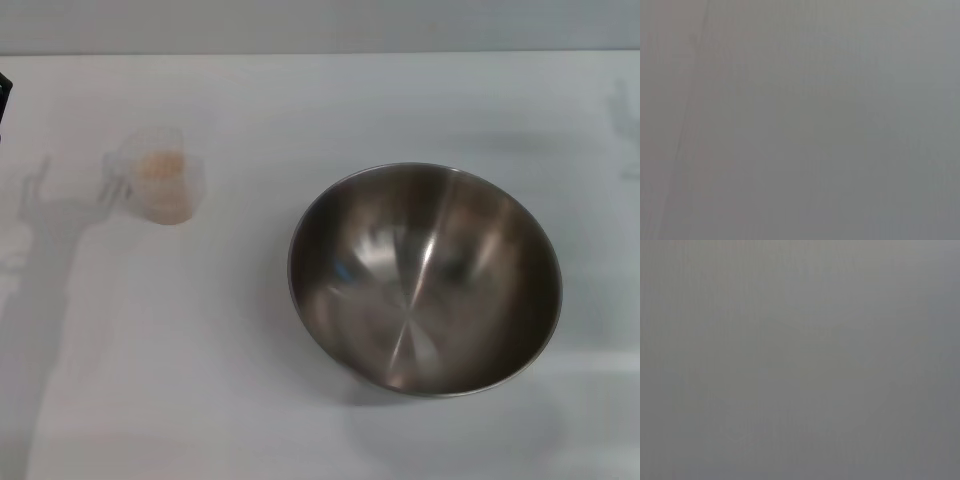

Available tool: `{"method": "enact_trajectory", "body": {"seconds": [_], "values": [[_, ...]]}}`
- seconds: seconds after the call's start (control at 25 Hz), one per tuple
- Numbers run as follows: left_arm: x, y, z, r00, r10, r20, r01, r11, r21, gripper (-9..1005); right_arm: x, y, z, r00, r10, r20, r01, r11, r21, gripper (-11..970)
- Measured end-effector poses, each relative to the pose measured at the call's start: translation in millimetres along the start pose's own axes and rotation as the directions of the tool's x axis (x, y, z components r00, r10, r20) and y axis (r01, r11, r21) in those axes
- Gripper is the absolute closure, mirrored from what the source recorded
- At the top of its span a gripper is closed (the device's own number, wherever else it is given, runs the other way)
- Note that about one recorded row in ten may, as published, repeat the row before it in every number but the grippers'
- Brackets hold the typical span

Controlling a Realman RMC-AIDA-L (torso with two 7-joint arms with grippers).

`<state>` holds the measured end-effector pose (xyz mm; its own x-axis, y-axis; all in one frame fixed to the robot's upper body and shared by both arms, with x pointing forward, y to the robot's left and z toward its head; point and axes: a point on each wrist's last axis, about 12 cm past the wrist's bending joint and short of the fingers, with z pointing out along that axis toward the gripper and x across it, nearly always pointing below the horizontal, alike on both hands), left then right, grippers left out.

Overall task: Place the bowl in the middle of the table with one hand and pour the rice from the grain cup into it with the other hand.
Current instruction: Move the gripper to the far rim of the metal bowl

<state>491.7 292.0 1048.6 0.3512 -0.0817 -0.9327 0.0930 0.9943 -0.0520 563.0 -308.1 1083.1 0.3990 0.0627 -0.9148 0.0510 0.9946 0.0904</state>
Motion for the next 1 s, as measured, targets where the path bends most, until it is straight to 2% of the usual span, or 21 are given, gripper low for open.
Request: {"method": "enact_trajectory", "body": {"seconds": [0.72, 0.84, 1.0], "values": [[0.4, -1.3, 0.7, 1.0, -0.001, -0.002, 0.001, 1.0, 0.007, 168, -1.5, 4.3, 3.5, 1.0, -0.019, 0.009, 0.02, 1.0, -0.019, 246], [0.4, -1.4, 0.8, 1.0, -0.001, -0.002, 0.001, 1.0, 0.007, 169, 0.1, 7.6, 9.8, 1.0, -0.018, -0.019, 0.017, 1.0, -0.016, 246], [0.5, -0.7, 0.7, 1.0, 0.0, -0.003, 0.0, 1.0, 0.005, 169, 3.6, 9.2, 24.4, 0.991, 0.028, -0.127, -0.03, 0.999, -0.019, 245]]}}
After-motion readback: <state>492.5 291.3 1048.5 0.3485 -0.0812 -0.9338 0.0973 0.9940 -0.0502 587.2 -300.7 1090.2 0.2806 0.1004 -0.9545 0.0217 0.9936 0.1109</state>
